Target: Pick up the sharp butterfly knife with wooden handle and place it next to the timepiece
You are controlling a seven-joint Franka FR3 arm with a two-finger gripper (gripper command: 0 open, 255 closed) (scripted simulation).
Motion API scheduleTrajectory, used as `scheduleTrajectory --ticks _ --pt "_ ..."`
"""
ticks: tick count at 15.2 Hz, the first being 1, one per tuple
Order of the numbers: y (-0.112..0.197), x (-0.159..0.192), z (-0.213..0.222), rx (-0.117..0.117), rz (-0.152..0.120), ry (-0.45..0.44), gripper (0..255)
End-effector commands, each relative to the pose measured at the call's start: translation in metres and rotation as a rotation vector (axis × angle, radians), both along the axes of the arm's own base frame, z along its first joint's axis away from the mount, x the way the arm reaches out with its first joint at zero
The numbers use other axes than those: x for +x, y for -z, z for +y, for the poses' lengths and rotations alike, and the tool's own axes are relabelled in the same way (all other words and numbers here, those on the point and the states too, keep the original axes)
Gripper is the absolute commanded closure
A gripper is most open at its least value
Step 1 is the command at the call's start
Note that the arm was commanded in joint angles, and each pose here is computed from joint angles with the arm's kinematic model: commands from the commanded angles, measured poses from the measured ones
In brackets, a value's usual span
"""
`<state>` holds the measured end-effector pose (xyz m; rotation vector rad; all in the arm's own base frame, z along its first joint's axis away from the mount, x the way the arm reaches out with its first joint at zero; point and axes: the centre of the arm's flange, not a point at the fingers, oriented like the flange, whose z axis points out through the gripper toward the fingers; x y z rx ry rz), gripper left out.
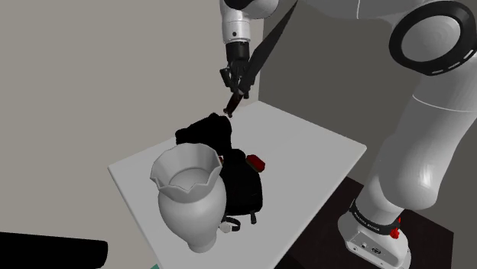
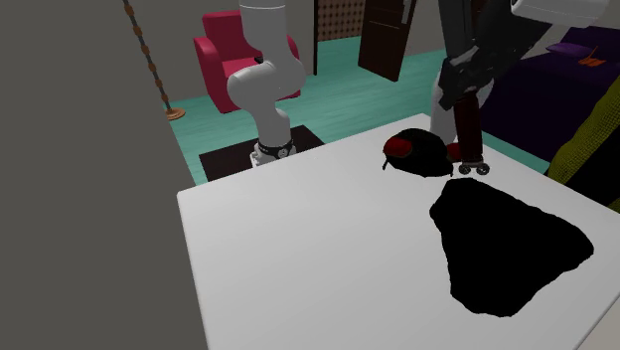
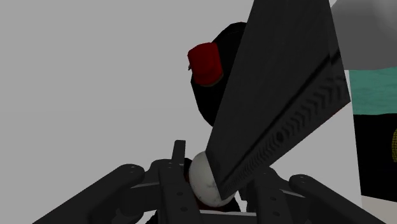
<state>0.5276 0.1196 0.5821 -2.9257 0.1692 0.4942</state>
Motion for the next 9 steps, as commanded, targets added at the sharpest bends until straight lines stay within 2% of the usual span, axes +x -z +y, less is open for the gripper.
scheduleTrajectory --ticks 1,9 --pt "-0.011 0.000 -0.001 0.000 0.000 0.000 255" --pt "-0.053 0.000 -0.001 0.000 0.000 0.000 255"
